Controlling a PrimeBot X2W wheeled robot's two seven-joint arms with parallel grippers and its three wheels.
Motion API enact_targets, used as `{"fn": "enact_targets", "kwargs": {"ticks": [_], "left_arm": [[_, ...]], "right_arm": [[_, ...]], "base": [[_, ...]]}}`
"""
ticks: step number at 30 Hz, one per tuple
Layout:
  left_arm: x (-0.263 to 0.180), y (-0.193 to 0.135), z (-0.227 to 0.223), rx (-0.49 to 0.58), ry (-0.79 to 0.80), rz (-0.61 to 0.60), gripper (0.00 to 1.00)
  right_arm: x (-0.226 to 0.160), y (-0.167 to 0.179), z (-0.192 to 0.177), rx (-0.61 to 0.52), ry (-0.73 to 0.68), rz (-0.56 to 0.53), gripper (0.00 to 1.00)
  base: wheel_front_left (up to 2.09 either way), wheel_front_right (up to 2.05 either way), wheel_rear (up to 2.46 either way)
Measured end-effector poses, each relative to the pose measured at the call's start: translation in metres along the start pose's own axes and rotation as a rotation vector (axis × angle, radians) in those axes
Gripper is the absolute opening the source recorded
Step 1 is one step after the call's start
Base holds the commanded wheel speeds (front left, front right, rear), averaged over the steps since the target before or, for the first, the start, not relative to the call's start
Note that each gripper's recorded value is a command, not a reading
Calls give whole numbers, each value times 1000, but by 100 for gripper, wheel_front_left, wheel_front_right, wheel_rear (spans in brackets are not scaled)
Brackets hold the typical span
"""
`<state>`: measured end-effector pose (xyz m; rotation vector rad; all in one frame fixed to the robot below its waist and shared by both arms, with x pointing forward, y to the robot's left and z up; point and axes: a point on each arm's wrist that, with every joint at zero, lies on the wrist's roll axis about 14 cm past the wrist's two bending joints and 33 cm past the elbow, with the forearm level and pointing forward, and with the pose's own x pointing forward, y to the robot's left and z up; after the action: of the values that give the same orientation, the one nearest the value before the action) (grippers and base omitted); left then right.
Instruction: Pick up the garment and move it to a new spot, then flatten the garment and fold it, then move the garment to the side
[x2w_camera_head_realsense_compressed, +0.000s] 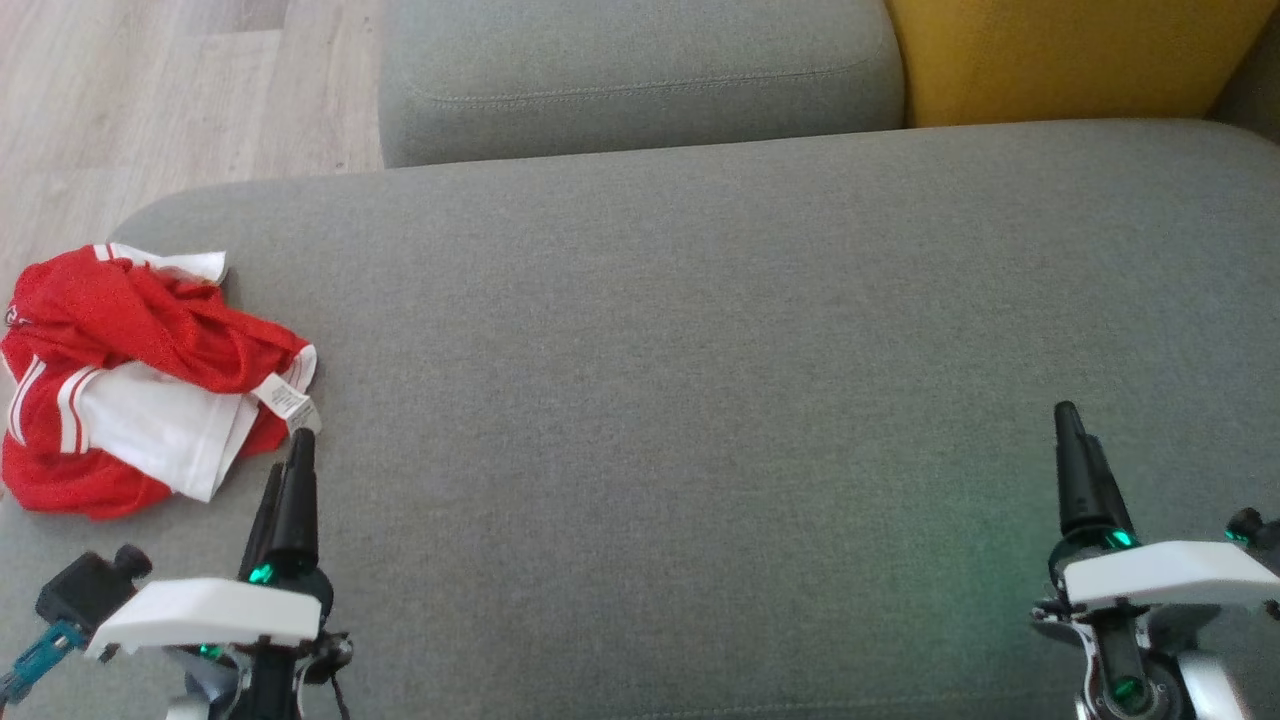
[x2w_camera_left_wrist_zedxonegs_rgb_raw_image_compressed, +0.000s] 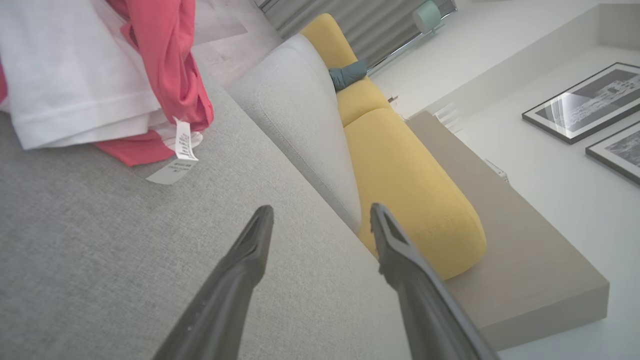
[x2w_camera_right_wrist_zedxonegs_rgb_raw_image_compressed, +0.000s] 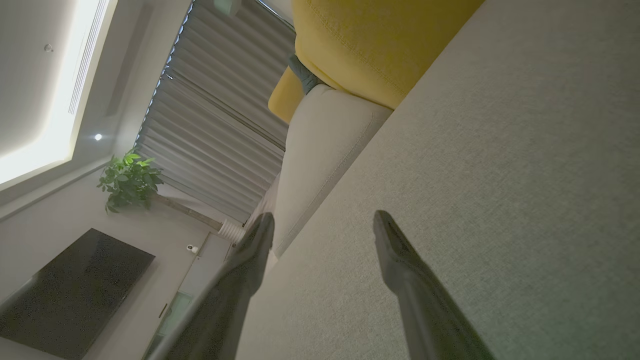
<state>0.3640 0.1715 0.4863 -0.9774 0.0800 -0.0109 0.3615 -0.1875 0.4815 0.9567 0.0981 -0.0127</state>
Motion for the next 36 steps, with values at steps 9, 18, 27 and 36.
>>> {"fn": "enact_targets", "kwargs": {"ticks": [9,18,27,36], "left_arm": [[1,-10,0,143,-3,-38,100],[1,-15,3,292,-13,-62,100],[1,-22,2,433,-16,-90,100],[1,-26,2,563,-27,-116,100]], "right_arm": [[0,9,-3,-133,10,28,100],[0,16,-6,-264,17,51,100],[0,21,-7,-388,16,68,100],[0,24,-10,-509,22,83,100]], "base": [[0,0,0],[0,0,0],[0,0,0],[0,0,0]]}}
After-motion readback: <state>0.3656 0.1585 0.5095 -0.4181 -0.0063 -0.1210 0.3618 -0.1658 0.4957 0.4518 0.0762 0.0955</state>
